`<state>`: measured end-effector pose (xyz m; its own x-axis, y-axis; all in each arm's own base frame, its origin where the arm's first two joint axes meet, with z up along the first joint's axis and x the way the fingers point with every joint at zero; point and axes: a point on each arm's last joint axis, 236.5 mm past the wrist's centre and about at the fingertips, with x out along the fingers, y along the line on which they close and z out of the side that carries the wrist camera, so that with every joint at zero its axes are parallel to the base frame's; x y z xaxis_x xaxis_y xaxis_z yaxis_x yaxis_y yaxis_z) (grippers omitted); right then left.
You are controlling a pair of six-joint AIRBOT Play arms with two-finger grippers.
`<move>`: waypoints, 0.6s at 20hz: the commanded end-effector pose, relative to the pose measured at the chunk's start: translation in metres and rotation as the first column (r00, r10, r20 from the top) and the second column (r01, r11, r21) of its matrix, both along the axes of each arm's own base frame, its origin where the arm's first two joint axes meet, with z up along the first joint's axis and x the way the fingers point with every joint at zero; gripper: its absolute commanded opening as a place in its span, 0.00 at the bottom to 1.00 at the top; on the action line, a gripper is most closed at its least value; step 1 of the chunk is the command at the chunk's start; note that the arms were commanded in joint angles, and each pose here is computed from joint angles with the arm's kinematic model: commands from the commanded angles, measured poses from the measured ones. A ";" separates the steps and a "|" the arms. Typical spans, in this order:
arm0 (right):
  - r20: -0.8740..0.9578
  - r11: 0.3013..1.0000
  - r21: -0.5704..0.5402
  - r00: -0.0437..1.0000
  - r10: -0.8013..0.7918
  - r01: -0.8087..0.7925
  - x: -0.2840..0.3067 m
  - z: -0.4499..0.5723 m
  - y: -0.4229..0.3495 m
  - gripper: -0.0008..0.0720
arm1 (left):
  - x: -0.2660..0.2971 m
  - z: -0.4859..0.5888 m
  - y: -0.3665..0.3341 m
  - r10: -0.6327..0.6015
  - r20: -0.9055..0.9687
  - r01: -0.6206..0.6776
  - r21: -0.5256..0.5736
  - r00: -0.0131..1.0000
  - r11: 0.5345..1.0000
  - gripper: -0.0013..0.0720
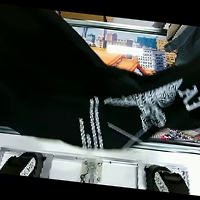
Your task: Fold the clothes and pants, and hang the long-sleeved shirts on hangers.
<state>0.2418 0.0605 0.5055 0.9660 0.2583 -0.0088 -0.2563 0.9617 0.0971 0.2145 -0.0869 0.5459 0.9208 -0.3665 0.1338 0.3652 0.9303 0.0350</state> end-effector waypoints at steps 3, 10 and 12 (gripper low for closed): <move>-0.465 1.000 0.027 0.885 0.012 0.001 0.069 -0.126 -0.001 0.03 | 0.133 -0.126 0.044 0.151 -0.460 -0.136 0.066 0.875 0.989 0.02; -0.815 0.998 0.044 0.580 0.017 0.033 0.222 -0.359 -0.008 0.03 | 0.326 -0.358 0.046 0.131 -0.798 -0.112 0.081 0.589 0.990 0.02; -0.806 0.995 0.068 0.591 0.013 0.071 0.261 -0.394 -0.011 0.03 | 0.361 -0.408 0.032 0.123 -0.811 -0.105 0.076 0.572 0.992 0.02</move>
<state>0.4537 0.0521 0.1767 0.5998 0.2725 -0.7523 -0.0477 0.9507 0.3064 0.5238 -0.0413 0.2215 0.7250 -0.2352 -0.6473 0.1552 0.9715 -0.1792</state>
